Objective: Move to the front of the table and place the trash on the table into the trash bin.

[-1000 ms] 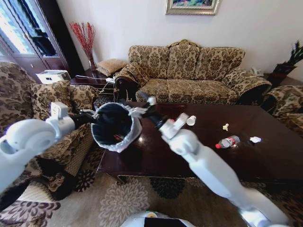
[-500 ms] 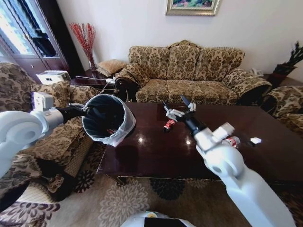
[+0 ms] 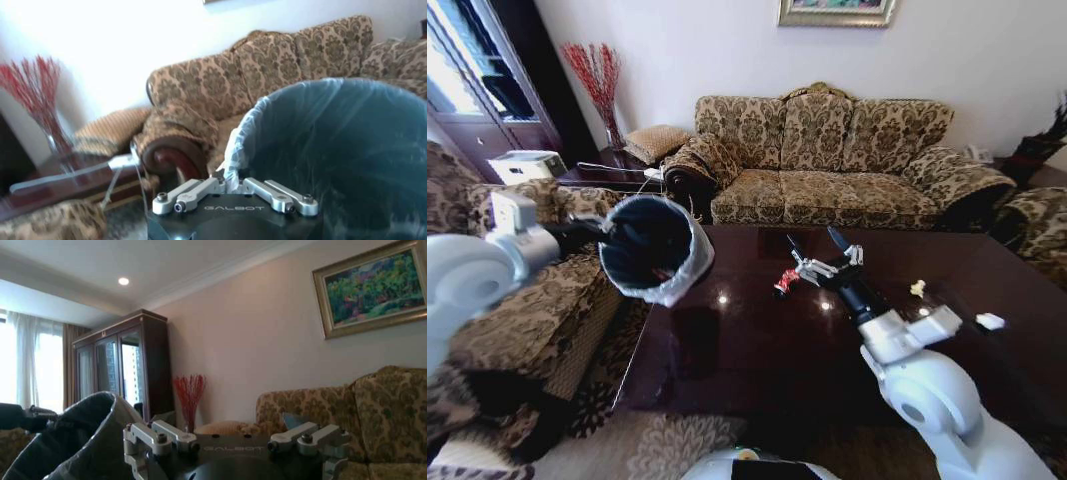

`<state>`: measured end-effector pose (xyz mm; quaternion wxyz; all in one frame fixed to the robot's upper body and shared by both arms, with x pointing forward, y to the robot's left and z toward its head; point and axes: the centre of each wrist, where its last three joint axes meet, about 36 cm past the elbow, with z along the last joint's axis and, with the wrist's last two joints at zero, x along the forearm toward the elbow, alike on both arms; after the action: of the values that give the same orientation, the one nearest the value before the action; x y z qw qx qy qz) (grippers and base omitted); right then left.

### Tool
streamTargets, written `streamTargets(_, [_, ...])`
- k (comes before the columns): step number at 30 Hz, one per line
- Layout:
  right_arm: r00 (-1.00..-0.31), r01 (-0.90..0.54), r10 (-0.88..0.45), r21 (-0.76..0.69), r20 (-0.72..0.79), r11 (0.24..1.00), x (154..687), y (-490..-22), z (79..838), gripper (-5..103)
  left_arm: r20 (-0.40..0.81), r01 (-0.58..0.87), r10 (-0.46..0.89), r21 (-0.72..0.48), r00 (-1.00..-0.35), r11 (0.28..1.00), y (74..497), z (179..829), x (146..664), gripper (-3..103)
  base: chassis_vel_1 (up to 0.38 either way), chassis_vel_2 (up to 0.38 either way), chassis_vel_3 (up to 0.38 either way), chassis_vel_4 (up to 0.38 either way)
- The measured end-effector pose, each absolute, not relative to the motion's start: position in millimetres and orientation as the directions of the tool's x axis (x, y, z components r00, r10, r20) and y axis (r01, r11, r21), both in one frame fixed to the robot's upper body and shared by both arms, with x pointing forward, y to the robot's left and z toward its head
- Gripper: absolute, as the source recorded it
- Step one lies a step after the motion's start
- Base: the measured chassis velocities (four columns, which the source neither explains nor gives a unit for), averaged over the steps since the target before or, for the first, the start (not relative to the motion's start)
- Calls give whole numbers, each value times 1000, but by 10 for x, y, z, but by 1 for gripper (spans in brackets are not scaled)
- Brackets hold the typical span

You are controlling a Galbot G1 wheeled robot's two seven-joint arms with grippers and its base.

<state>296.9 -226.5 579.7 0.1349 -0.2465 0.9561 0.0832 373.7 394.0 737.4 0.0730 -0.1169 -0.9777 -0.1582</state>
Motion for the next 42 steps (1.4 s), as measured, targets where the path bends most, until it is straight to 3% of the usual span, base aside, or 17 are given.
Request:
streamTargets(3, [-857,-473,-429,105,-284,875,2929,-2263,5734,100,123,216,181,398,-976,892,3879,7346,3687,1,0,0,0,0])
streamTargets(6, [-867,-458,-416,107,-274,883,2895,-2287,5716,100,102,225,201,411,-974,883,3863,7333,3678,1,18,-13,-6,21])
streamTargets(42, [-883,-434,-393,127,-255,892,2834,-2285,5613,100,174,312,273,260,-946,914,3867,7102,3655,1,4,-4,-3,4])
